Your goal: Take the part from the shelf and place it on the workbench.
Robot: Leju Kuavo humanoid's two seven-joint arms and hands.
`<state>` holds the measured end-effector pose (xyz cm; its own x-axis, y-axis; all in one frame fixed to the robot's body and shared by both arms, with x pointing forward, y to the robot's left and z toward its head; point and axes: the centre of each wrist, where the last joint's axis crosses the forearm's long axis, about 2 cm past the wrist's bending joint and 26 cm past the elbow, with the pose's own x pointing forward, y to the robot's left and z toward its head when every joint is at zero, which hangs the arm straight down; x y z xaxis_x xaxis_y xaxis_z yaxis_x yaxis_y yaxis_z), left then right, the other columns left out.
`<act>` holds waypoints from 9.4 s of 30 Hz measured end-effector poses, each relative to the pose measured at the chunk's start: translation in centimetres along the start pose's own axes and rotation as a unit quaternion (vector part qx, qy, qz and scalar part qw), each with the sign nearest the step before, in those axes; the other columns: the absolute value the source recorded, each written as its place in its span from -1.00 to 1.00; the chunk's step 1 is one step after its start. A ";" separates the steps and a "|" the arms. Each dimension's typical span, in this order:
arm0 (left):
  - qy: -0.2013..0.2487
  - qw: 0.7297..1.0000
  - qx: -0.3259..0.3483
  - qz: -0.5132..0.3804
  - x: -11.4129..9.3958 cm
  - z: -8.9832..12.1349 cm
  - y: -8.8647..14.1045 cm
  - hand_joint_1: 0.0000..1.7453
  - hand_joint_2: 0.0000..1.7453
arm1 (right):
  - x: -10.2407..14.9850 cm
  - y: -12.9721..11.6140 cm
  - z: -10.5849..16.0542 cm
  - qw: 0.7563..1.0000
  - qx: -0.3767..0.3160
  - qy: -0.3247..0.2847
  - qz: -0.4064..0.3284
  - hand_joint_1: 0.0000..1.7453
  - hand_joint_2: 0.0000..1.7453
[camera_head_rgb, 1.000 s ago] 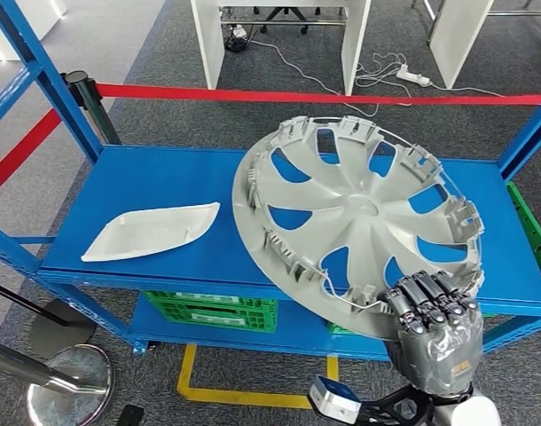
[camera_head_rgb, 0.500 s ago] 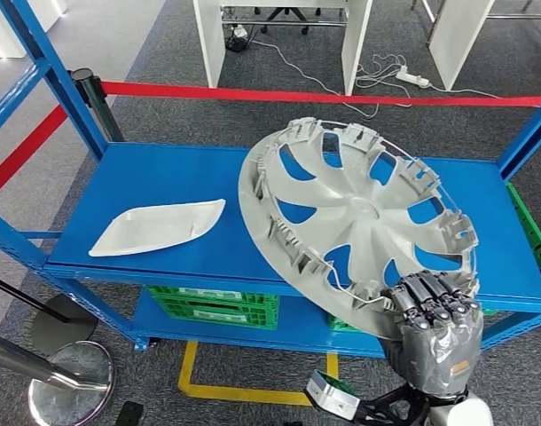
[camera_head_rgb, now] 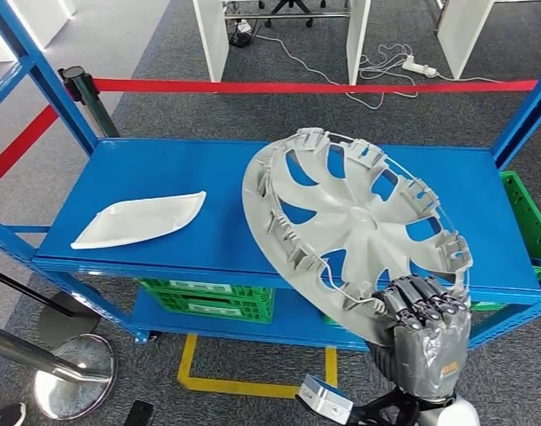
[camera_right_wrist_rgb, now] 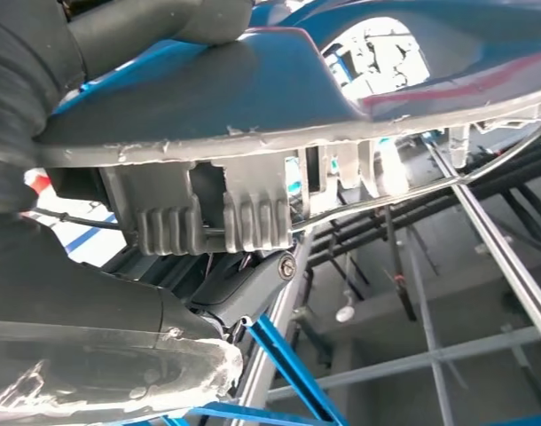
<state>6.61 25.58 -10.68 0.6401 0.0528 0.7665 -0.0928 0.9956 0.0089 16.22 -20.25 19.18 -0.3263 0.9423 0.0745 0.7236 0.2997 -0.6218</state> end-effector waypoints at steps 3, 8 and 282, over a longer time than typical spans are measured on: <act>-0.002 1.000 -0.004 -0.010 0.2 -0.2 0.0 -1.00 1.00 | 0.8 0.1 0.2 1.000 0.005 0.021 -0.015 1.00 1.00; -0.007 0.999 -0.016 -0.027 0.7 -0.6 -0.2 -1.00 1.00 | 1.8 -0.1 0.7 0.999 0.014 0.025 -0.038 1.00 1.00; -0.013 0.985 -0.072 -0.153 3.0 -1.8 -3.5 -1.00 1.00 | -4.5 -12.3 1.1 0.971 -0.060 0.073 0.220 1.00 1.00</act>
<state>10.25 22.41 -9.61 0.6010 -0.2521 0.7584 0.2119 0.9652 0.1530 8.17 -28.32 25.64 0.1141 0.9914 -0.0637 0.8415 -0.1306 -0.5242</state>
